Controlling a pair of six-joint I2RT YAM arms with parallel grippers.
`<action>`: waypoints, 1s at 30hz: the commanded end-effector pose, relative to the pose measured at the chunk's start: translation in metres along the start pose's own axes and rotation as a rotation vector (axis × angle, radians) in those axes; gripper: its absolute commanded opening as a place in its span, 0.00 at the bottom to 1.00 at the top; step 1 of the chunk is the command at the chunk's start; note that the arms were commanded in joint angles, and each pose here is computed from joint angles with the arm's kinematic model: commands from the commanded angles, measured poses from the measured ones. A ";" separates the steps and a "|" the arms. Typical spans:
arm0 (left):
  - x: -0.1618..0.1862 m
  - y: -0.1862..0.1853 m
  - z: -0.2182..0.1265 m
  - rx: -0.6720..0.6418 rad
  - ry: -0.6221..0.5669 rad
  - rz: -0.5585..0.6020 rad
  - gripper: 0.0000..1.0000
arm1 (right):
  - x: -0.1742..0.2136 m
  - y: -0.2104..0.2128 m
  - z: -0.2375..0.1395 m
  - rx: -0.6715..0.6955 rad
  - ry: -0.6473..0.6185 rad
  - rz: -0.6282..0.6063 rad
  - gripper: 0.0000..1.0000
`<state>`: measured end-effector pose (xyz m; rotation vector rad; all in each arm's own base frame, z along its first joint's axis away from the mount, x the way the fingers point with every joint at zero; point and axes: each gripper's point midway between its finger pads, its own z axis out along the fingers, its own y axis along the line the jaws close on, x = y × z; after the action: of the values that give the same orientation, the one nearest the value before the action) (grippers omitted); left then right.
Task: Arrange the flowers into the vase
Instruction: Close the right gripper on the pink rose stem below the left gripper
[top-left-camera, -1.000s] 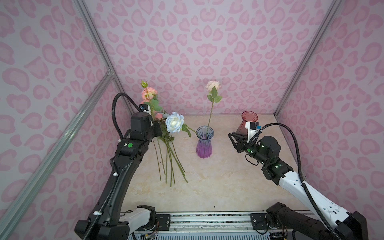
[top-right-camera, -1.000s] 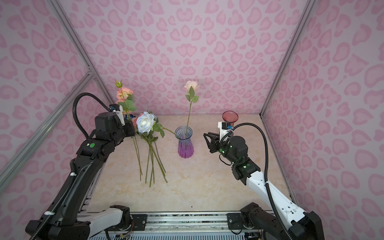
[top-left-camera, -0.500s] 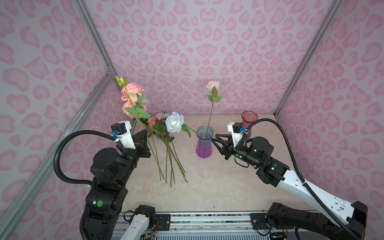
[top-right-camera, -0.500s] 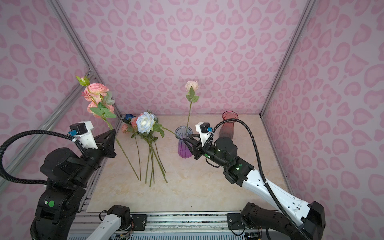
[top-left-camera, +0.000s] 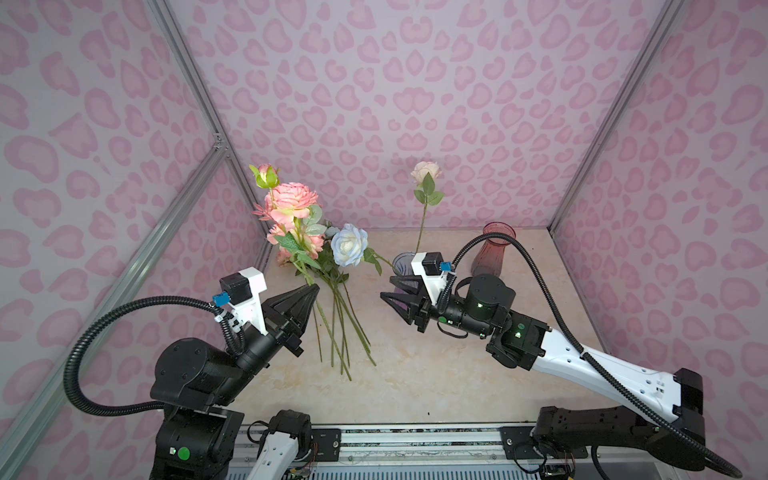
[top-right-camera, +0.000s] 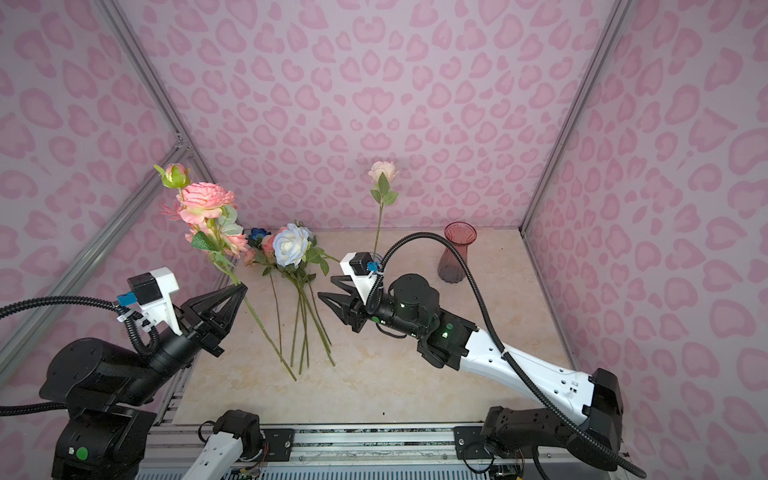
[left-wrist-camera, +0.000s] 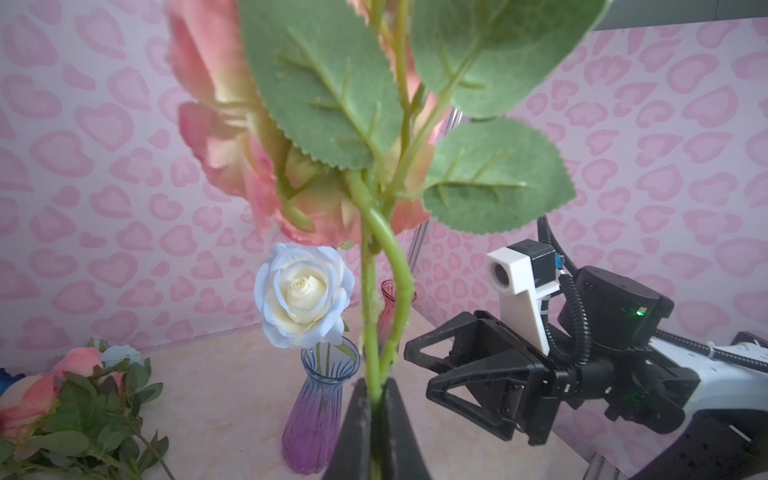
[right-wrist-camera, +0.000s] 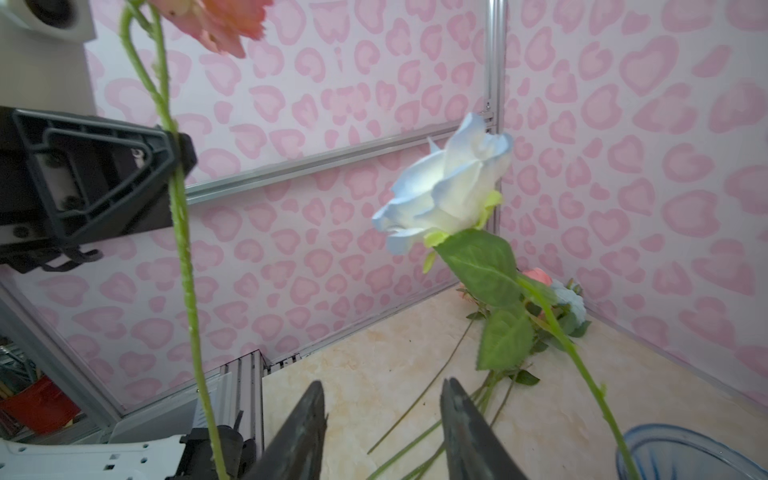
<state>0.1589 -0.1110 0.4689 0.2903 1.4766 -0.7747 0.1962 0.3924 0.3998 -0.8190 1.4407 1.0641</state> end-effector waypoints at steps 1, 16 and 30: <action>-0.009 -0.008 0.006 0.071 -0.053 -0.024 0.03 | -0.008 0.025 0.021 -0.091 -0.042 0.003 0.47; 0.006 0.001 0.020 0.082 -0.030 -0.055 0.03 | 0.002 0.052 0.075 -0.144 0.012 0.008 0.36; 0.020 0.002 0.020 0.096 0.004 -0.054 0.03 | 0.001 0.056 0.085 -0.164 0.024 0.017 0.04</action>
<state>0.1801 -0.1237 0.4443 0.2855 1.4892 -0.8753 0.1722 0.4895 0.4105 -0.9494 1.3967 1.2043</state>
